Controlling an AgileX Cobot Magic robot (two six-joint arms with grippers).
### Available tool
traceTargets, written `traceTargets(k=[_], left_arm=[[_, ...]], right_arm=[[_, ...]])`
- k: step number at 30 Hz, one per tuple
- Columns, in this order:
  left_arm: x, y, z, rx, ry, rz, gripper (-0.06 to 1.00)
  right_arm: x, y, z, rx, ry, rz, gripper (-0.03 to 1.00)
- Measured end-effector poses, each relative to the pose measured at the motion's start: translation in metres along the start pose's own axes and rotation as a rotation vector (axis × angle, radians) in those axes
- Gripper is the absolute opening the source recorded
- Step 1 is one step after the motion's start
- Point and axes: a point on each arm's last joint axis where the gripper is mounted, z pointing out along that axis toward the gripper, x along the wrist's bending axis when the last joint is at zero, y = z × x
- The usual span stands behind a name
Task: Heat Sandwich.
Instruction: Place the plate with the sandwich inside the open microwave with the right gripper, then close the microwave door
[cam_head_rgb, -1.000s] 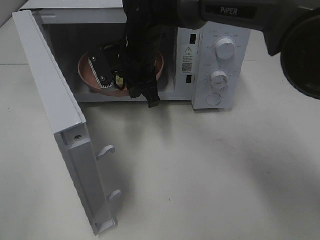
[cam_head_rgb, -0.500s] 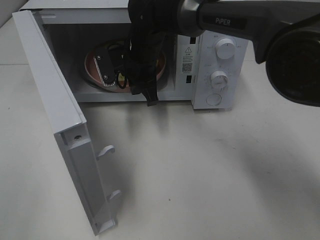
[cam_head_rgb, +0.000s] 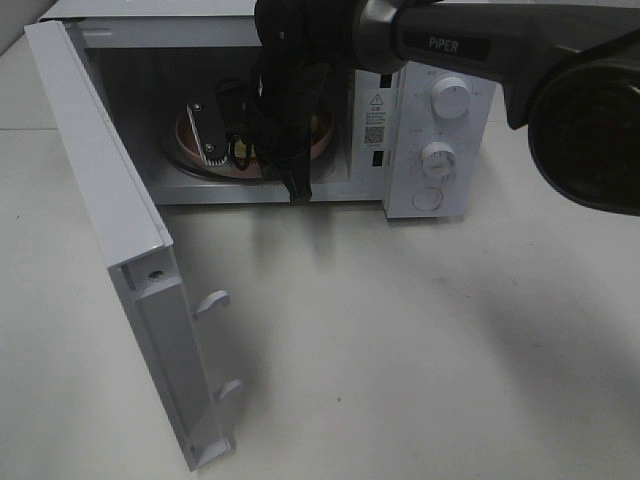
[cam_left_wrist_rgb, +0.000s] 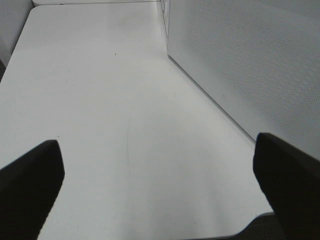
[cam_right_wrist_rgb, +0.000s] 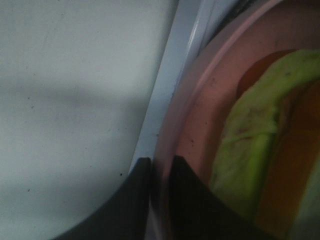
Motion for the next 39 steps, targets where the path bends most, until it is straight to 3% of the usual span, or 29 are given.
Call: traceTargets(k=[2, 3, 5, 7, 8, 9, 10, 13, 27, 39], left_arm=[[0.000, 0.000, 0.000, 0.000, 0.000, 0.000, 0.97], [0.000, 0.000, 0.000, 0.000, 0.000, 0.000, 0.97], [0.000, 0.000, 0.000, 0.000, 0.000, 0.000, 0.97], [0.000, 0.000, 0.000, 0.000, 0.000, 0.000, 0.97], [0.000, 0.000, 0.000, 0.000, 0.000, 0.000, 0.97], [0.000, 0.000, 0.000, 0.000, 0.000, 0.000, 0.97], [0.000, 0.000, 0.000, 0.000, 0.000, 0.000, 0.97], [0.000, 0.000, 0.000, 0.000, 0.000, 0.000, 0.97], [0.000, 0.000, 0.000, 0.000, 0.000, 0.000, 0.97], [0.000, 0.000, 0.000, 0.000, 0.000, 0.000, 0.97]], right_arm=[[0.000, 0.000, 0.000, 0.000, -0.003, 0.007, 0.20], [-0.001, 0.000, 0.000, -0.002, -0.008, 0.022, 0.31], [-0.001, 0.000, 0.000, -0.002, -0.008, 0.045, 0.43], [-0.001, 0.000, 0.000, -0.002, -0.008, 0.055, 0.48], [-0.001, 0.000, 0.000, -0.003, -0.008, 0.082, 0.62], [-0.001, 0.000, 0.000, -0.003, -0.008, 0.095, 0.68], [-0.001, 0.000, 0.000, -0.003, -0.008, 0.095, 0.68], [-0.001, 0.000, -0.001, -0.004, -0.010, 0.118, 0.81], [0.008, -0.005, -0.009, 0.005, -0.016, 0.105, 0.81], [0.025, -0.010, -0.028, -0.040, -0.093, 0.091, 0.78]])
